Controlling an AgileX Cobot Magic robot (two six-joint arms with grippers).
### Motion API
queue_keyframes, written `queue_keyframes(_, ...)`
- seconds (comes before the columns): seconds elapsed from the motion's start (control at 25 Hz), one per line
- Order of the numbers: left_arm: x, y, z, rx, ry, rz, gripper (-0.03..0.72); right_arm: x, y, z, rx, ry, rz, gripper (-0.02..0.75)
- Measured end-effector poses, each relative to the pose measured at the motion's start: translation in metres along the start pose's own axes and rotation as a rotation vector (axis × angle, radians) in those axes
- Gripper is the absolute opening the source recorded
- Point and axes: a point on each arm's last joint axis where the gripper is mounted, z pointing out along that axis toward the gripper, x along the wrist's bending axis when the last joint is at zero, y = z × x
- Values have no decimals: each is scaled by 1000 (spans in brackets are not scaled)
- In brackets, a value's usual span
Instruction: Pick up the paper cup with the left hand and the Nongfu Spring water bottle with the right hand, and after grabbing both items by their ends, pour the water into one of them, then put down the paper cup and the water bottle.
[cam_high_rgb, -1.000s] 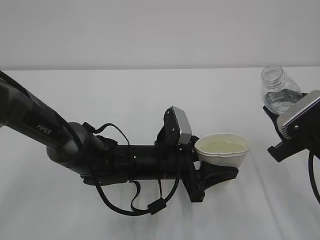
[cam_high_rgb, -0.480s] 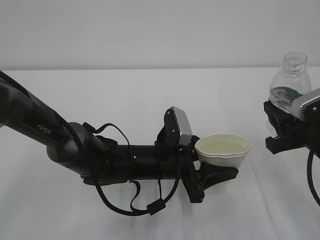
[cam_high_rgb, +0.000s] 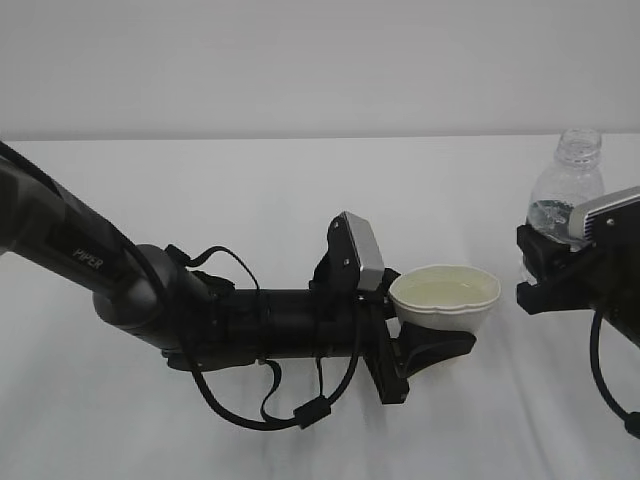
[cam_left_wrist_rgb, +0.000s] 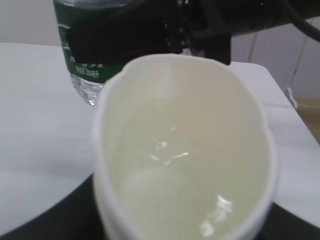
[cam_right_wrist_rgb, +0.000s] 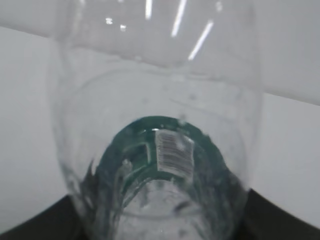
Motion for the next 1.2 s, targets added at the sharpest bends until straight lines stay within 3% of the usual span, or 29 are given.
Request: queue_keyframes(1.2,1,0,0,4,8,0,391,-3,-27,76,19,-43,242,377)
